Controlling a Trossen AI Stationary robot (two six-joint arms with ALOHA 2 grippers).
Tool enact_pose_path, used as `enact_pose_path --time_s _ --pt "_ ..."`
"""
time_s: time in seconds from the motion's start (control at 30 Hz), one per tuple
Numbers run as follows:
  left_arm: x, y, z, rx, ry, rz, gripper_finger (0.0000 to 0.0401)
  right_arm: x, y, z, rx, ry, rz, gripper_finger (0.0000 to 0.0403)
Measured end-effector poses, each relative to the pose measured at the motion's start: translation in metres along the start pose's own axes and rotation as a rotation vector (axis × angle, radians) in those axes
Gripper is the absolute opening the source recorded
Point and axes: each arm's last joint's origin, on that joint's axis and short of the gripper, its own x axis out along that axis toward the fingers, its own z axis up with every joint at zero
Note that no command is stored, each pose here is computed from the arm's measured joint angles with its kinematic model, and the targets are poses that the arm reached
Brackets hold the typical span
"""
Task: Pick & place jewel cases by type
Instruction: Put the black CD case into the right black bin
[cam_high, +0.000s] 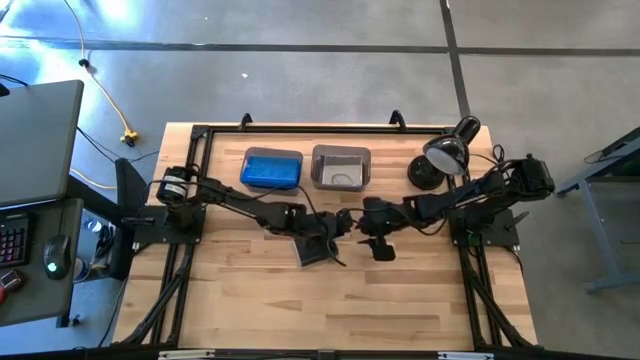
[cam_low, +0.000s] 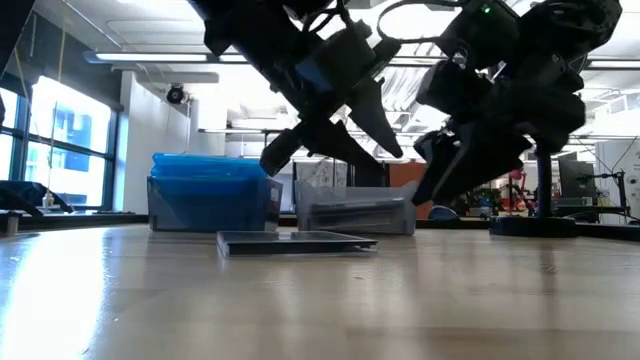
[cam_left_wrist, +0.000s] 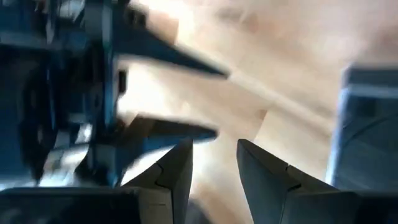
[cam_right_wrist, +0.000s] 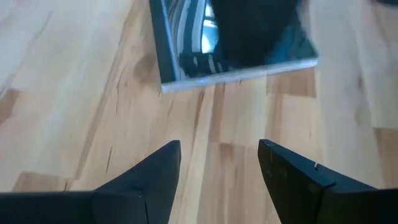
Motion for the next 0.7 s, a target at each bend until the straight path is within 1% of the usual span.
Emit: enact_pose_path --time_s 0.07,0.13,0.23,0.3,0.37,0.43,0.5,0.6,0.7 --pt "-0.001 0.000 0.001 -0.026 0.094 0.039 0.0122 0.000 0.000 0.001 -0.001 -0.008 -0.007 0.0213" --pt "-0.003 0.001 0.002 -0.093 0.214 0.098 0.0122 0.000 0.000 0.000 -0.001 0.000 -0.018 0.0213" --pt "-0.009 0.006 0.007 -0.241 0.371 0.184 0.0122 0.000 -0.001 0.001 0.005 -0.014 -0.054 0.0213" --pt "-0.013 0.003 0.007 -0.346 0.447 0.192 0.0122 0.000 -0.001 0.003 0.014 -0.037 -0.083 0.0213" --pt "-0.018 -0.005 0.002 -0.429 0.551 0.163 0.0122 0.000 0.001 0.005 0.011 -0.054 -0.106 0.0213" --pt "-0.031 -0.009 -0.007 -0.515 0.666 0.126 0.0122 0.002 0.008 0.006 -0.024 -0.068 -0.107 0.0213" --pt "-0.049 -0.008 -0.017 -0.652 0.738 0.099 0.0122 0.004 0.017 0.006 -0.063 -0.075 -0.127 0.0213" --pt "-0.078 -0.013 -0.030 -0.855 0.830 -0.016 0.0122 0.009 0.025 0.005 -0.067 -0.086 -0.164 0.0213" --pt "-0.101 -0.018 -0.034 -1.026 0.900 -0.144 0.0122 0.020 0.028 0.005 -0.035 -0.081 -0.156 0.0213"
